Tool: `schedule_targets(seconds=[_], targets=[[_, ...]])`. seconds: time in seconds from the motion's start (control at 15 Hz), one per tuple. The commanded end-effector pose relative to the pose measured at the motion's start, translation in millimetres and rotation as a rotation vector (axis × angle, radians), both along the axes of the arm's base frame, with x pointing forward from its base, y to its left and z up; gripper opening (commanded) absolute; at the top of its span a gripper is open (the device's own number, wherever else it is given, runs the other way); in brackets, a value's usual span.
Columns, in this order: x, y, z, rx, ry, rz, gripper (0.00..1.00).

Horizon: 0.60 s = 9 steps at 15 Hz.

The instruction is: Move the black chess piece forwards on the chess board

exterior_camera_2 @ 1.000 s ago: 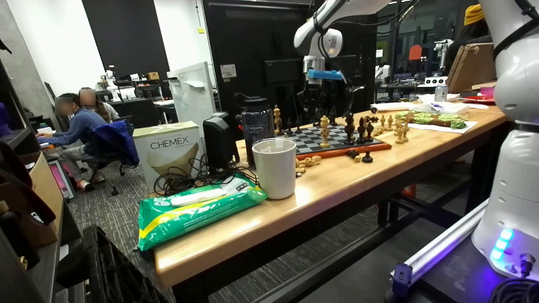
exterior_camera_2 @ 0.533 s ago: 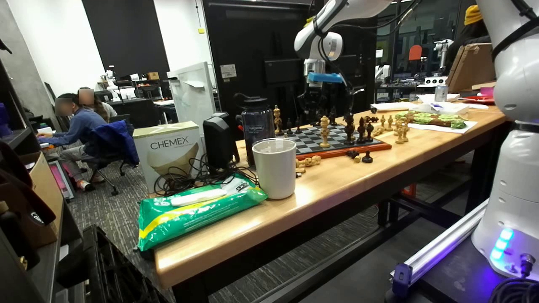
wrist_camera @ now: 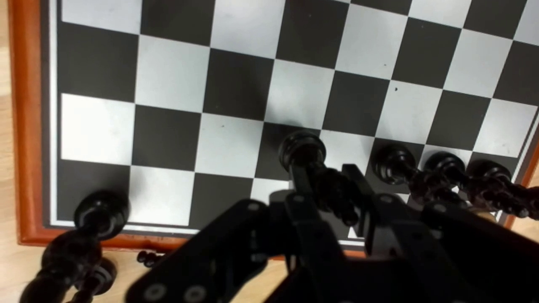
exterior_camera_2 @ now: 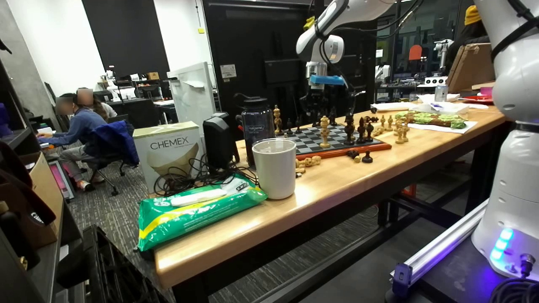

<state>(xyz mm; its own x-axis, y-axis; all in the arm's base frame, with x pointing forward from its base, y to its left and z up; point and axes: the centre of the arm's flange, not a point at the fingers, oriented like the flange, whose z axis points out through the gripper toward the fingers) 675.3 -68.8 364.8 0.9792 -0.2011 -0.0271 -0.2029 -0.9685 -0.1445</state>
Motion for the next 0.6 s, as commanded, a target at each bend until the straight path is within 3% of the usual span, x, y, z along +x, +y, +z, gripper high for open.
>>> schedule_targets(seconds=[0.0, 0.53], targets=[[1.3, -2.6, -3.3, 0.025, -0.021, 0.006, 0.06], [5.5, -4.8, -9.9, 0.020, -0.043, 0.000, 0.06]])
